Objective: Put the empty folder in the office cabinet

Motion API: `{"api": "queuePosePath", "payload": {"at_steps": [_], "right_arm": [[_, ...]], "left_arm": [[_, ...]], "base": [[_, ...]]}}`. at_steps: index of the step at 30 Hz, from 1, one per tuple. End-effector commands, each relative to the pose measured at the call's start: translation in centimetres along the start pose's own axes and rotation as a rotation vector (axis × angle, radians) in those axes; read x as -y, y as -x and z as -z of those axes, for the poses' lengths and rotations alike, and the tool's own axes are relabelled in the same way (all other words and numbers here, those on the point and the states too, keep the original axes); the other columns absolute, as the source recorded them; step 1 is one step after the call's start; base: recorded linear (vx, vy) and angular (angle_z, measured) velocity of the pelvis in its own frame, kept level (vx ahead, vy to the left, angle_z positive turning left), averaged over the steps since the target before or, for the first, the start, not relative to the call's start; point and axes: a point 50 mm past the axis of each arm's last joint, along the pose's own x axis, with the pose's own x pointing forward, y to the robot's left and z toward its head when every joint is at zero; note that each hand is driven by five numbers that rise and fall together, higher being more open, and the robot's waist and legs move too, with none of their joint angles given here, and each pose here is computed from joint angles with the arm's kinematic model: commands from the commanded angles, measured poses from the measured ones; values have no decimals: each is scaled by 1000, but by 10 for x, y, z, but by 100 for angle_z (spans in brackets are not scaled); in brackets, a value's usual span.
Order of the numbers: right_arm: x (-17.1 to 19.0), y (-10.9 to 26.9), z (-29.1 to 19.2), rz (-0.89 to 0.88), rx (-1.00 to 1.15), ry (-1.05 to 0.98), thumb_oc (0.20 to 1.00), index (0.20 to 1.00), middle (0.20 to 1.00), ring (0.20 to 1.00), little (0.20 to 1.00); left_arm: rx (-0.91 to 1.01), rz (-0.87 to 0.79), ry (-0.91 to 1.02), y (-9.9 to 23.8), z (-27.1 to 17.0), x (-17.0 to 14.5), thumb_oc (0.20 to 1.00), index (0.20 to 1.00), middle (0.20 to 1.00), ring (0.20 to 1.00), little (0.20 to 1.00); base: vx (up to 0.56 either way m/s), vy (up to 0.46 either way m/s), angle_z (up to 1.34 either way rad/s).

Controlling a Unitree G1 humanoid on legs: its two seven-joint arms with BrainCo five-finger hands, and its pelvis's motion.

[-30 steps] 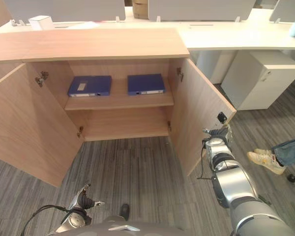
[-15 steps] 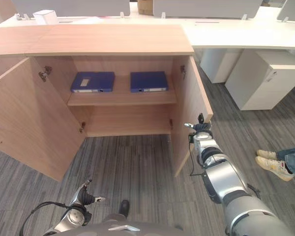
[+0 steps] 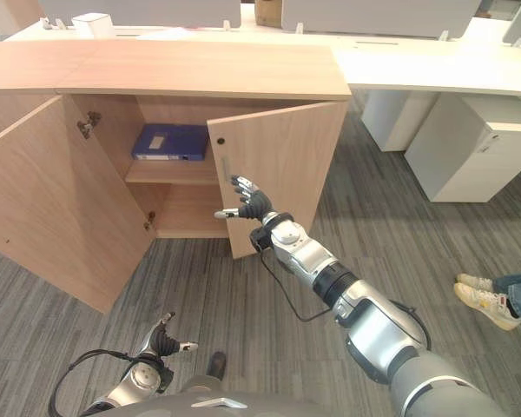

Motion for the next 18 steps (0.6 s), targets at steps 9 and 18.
{"api": "queuePosePath", "payload": {"at_steps": [9,18], "right_arm": [[33,46,98,271,-296,-124,1000,1000,1000,1000,1000],[64,205,228,583,-1100,138,1000,1000,1000,1000,1000]], "left_arm": [[-66,-123,66,-3,14,-30,1000,1000,1000,1000,1000],[-288,-260,210,17,70,-44,1000,1000,1000,1000,1000]], "base": [[-26,-26,-4],[-4,-8,-1]]}}
